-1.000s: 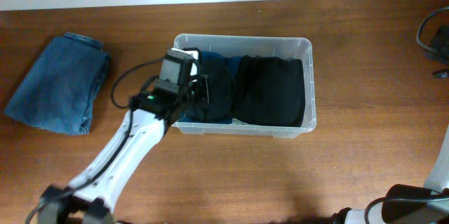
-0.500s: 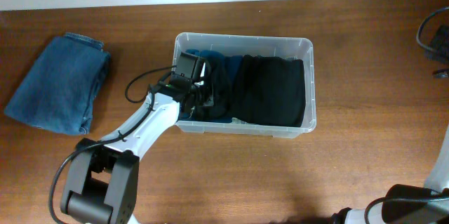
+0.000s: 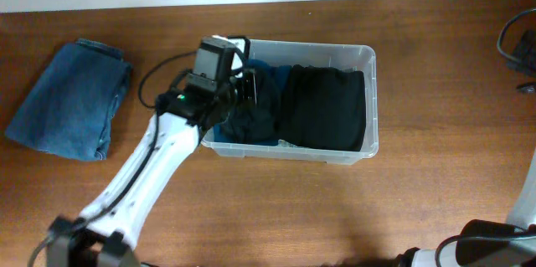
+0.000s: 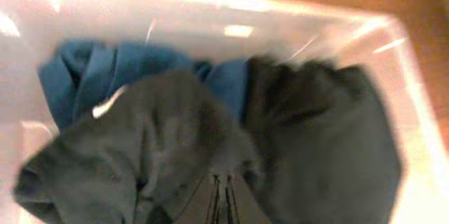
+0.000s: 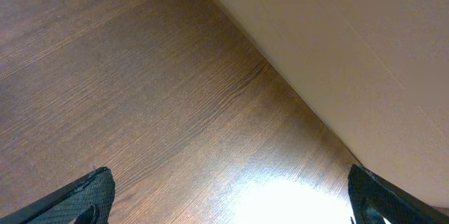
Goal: Pack container
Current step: 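Lower the dark sweater onto the teal shirt and press it down, then release the sweater and move the left gripper back to the jeans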
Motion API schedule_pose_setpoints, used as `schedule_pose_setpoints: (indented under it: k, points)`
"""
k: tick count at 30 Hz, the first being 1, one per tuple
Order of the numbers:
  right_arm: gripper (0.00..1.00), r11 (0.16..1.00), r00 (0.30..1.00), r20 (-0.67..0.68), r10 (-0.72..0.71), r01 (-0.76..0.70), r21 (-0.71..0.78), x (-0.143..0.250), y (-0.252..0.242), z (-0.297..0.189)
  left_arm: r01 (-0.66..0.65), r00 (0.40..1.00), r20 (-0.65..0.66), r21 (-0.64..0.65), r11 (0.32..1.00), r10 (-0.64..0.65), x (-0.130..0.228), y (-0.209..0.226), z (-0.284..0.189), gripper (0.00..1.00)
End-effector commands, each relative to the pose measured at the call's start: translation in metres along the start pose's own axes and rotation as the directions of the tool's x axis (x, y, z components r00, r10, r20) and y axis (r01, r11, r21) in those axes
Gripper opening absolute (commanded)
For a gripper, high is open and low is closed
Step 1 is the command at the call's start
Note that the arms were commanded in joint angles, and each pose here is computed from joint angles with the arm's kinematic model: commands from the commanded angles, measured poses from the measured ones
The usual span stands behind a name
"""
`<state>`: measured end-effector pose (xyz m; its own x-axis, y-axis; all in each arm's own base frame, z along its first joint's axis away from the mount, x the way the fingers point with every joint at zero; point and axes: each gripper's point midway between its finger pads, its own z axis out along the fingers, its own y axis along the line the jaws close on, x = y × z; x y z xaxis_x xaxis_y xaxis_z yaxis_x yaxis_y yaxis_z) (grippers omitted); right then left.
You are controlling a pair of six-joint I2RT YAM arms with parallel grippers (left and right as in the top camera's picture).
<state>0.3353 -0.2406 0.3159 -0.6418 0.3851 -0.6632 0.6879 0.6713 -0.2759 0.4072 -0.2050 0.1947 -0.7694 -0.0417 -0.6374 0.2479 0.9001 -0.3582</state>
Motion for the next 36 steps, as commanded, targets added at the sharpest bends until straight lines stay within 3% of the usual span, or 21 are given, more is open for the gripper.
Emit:
schedule_pose_setpoints:
  k: [1,14,19,24,30,36]
  points:
    - [0.99,1.000,1.000,0.006,0.018,-0.018,0.013,-0.002,-0.003,-0.001,-0.004,1.000,-0.001,0.021,1.000,0.004,-0.002,-0.007,-0.006,0.08]
    - [0.99,1.000,1.000,0.006,0.018,-0.018,0.013,-0.002,-0.003,-0.001,-0.030,0.984,-0.178,0.001,1.000,0.030,0.052,-0.012,0.044,0.08]
    - [0.99,1.000,1.000,0.006,0.018,-0.018,0.013,-0.002,-0.003,-0.001,-0.066,0.953,-0.303,-0.118,0.991,0.027,0.095,0.011,0.078,0.08]
    - [0.98,1.000,1.000,0.005,0.018,-0.018,0.013,-0.002,-0.003,-0.001,-0.074,0.935,-0.354,-0.151,0.986,0.016,0.113,0.022,0.092,0.08]
    - [0.99,1.000,1.000,0.006,0.018,-0.018,0.013,-0.002,-0.003,-0.001,-0.064,0.948,-0.319,-0.109,0.992,0.026,0.097,0.009,0.083,0.08]
    - [0.98,1.000,1.000,0.006,0.018,-0.018,0.013,-0.002,-0.003,-0.001,-0.067,0.990,-0.126,-0.077,0.995,0.057,0.030,-0.015,0.035,0.20]
